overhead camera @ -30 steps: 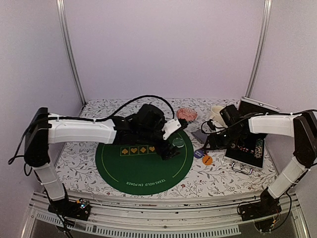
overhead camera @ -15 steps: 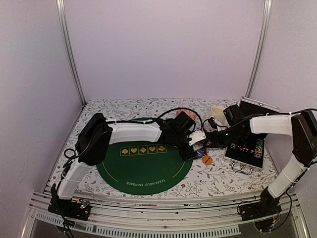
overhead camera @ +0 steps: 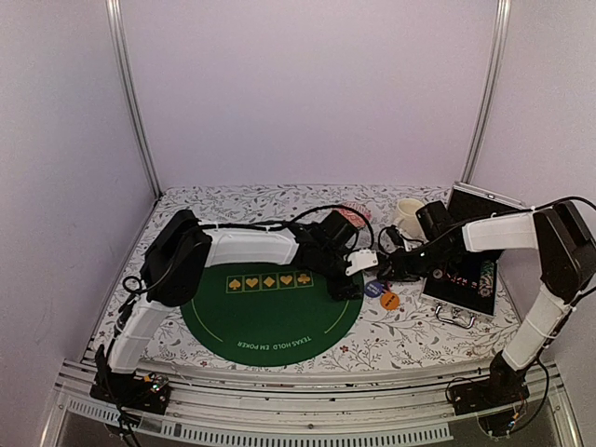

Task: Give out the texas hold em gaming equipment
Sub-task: Pick up the small blind button from the center of the board.

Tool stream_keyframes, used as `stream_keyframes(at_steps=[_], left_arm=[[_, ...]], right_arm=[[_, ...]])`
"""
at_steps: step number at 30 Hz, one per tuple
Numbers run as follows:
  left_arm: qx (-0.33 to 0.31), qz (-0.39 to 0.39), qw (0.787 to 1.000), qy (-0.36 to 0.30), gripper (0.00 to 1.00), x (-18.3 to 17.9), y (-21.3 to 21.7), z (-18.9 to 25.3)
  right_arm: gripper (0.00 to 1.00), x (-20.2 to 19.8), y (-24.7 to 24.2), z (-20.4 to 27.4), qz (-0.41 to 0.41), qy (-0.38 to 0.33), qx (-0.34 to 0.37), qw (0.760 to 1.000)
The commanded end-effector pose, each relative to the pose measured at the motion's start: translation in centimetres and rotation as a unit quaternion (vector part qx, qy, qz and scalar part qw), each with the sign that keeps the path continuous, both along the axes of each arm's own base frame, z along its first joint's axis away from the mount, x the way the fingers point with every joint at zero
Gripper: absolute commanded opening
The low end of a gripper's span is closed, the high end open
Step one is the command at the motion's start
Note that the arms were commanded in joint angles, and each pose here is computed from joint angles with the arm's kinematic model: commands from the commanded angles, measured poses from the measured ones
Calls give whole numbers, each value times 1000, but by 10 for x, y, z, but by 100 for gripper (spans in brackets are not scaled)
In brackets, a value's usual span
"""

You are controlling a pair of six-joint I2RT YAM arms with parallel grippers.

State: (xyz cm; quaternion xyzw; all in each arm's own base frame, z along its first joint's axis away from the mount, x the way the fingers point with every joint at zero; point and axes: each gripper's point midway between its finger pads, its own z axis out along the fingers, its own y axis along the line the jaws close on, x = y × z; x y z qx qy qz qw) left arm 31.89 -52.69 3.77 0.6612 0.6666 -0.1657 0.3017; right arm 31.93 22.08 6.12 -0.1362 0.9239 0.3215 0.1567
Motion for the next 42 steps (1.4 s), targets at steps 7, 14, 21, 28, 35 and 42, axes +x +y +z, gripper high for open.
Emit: stream_keyframes(at_steps=[7,14,21,28,35,42], left_arm=[[-23,-29,999,-34,61,5,2,10],[-18,-47,998,-49,51,7,-2,5],[-5,-72,996,-51,44,8,-4,-7],[10,-87,995,-51,42,12,0,-26],[10,-95,994,-59,39,15,0,-34],[19,-88,994,-56,29,20,2,-49]], right_arm=[[29,4,3,-14,6,20,11,1000],[28,1,6,-23,14,34,18,999],[27,4,8,-25,15,34,20,999],[25,3,10,-29,16,38,27,999],[24,1,12,-31,15,44,38,998],[24,-2,15,-34,19,55,53,997]])
